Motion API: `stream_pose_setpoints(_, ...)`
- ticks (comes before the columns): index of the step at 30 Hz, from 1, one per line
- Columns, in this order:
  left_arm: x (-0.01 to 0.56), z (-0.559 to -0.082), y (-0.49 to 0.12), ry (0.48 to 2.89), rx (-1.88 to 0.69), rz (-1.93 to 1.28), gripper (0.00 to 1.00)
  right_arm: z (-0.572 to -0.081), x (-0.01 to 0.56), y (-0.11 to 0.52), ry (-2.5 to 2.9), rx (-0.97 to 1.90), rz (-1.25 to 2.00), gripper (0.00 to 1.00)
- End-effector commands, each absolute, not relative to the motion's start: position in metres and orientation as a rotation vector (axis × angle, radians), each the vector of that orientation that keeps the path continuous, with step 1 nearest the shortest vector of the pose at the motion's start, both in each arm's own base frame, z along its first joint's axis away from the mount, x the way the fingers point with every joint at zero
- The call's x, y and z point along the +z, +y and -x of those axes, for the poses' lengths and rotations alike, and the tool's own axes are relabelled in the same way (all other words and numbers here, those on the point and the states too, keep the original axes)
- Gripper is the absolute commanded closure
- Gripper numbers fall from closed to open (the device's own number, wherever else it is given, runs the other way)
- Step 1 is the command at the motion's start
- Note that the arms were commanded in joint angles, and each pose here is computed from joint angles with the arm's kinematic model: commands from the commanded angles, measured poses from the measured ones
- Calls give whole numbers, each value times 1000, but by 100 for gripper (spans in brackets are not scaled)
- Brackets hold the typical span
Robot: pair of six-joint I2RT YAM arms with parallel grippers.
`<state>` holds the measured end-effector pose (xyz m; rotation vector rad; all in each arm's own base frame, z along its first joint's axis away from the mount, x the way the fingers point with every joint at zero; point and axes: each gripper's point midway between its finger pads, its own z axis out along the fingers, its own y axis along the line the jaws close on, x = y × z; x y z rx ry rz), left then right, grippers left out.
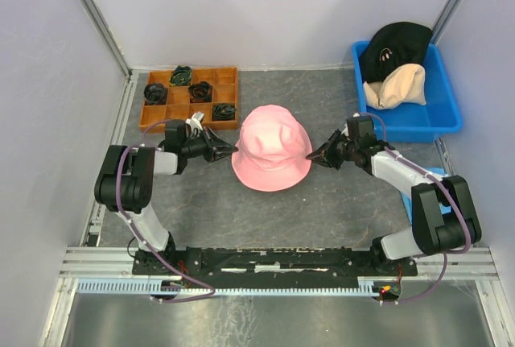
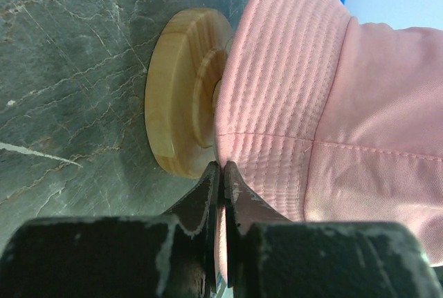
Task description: Stack the hats
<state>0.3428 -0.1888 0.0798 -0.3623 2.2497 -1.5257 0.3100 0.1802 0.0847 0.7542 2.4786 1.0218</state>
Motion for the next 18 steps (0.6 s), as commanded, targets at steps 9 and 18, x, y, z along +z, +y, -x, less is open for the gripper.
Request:
stream_pose_setpoints(9,75,-350,-186,2212,-1484,347,54,-289,53,156,2567,805,-812,61)
stream_pose_setpoints(18,90,-365,-168,2145,-1437,414,34,-284,92,147,2491,779,-755,58)
